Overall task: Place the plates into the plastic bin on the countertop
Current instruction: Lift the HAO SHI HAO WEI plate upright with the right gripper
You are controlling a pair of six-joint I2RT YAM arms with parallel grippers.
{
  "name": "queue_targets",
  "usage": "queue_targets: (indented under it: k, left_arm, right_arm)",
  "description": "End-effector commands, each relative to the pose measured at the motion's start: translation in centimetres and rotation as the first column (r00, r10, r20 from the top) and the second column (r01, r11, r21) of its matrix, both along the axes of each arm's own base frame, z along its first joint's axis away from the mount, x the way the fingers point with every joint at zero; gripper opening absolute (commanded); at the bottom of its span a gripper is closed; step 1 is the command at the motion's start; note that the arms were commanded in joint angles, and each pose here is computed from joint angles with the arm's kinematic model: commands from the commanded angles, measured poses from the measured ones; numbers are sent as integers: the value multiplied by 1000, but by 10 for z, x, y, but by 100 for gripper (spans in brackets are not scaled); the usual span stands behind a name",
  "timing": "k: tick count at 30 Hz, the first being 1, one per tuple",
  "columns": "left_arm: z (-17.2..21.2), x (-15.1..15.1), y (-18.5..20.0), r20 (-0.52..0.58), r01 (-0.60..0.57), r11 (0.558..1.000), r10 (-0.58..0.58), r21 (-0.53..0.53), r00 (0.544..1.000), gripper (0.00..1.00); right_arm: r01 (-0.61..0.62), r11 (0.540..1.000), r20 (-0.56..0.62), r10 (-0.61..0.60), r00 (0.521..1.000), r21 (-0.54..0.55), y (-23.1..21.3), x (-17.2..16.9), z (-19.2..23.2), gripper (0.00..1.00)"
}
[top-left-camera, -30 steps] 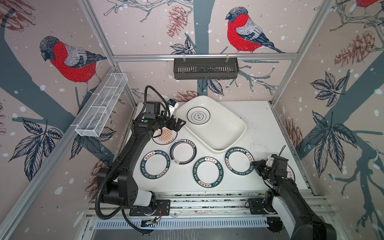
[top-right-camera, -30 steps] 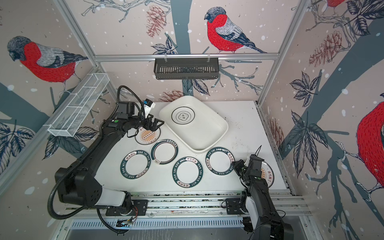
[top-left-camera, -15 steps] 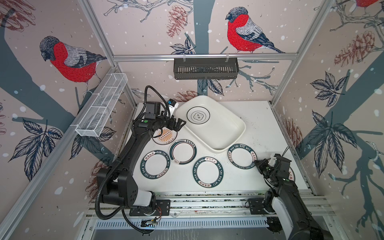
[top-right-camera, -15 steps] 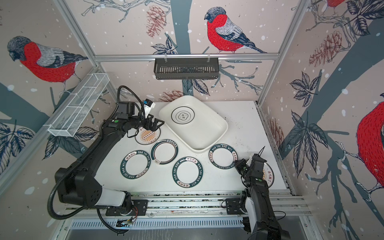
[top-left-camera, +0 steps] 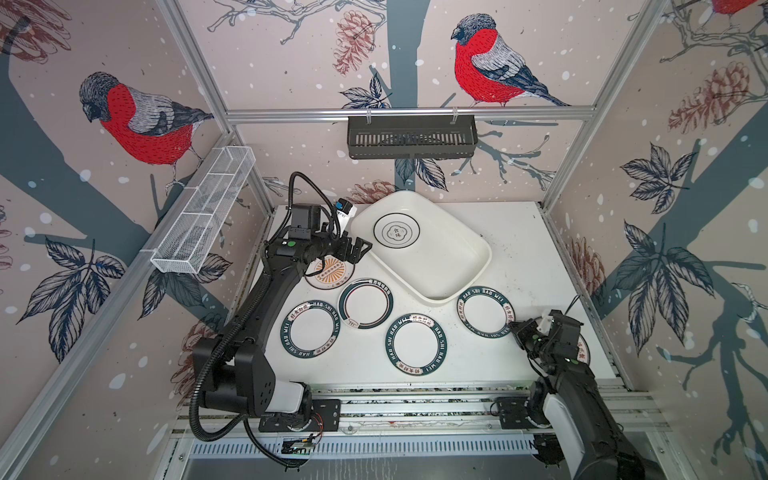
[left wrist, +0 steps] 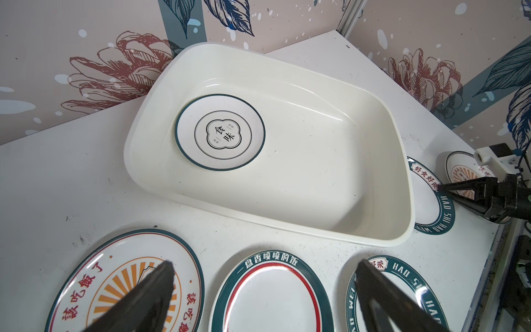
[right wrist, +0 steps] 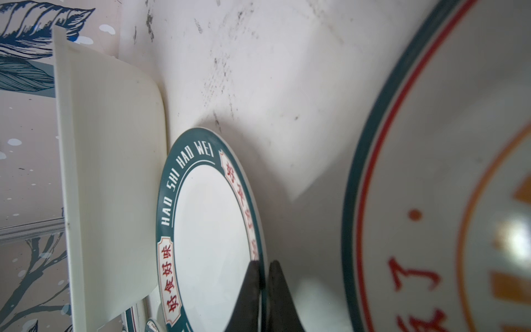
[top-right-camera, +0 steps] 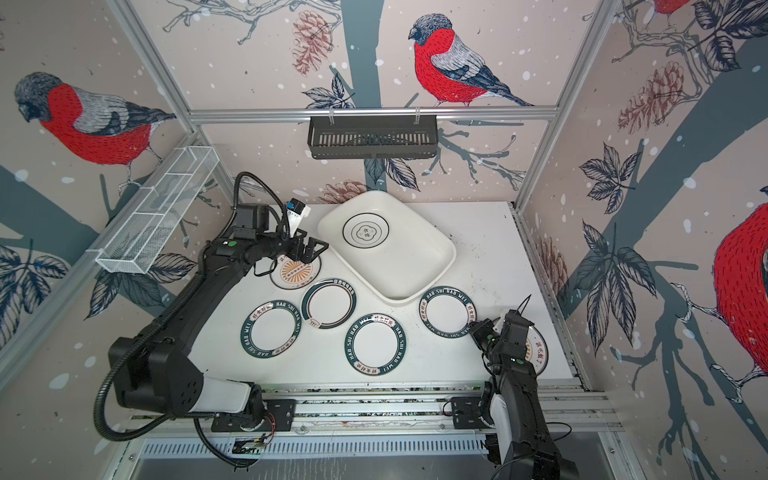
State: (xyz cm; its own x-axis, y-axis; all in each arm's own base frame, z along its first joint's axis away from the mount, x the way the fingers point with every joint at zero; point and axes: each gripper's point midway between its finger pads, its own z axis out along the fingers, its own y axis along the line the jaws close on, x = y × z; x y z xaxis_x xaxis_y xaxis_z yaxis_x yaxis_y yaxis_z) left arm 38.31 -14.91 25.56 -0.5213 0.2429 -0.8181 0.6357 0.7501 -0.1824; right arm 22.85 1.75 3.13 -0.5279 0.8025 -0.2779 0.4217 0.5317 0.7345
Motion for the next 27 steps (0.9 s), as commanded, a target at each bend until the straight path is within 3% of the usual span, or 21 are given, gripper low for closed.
queue_targets:
  k: [1, 13, 27]
  left_arm:
    - [6, -2, -4, 20, 21, 1000, -21, -15, 1000, 98]
    - [11, -3, -5, 23, 23, 1000, -23, -21, 999, 97]
    - [13, -3, -6, 28, 26, 999, -25, -27, 999, 98]
  right_arm:
    - [15, 1000, -21, -15, 1000, -3, -2, -2, -3, 5]
    - [42, 998, 62, -38, 997, -57, -15, 14, 40, 2]
    - [96, 982, 61, -87, 994, -162, -39, 21, 69, 1]
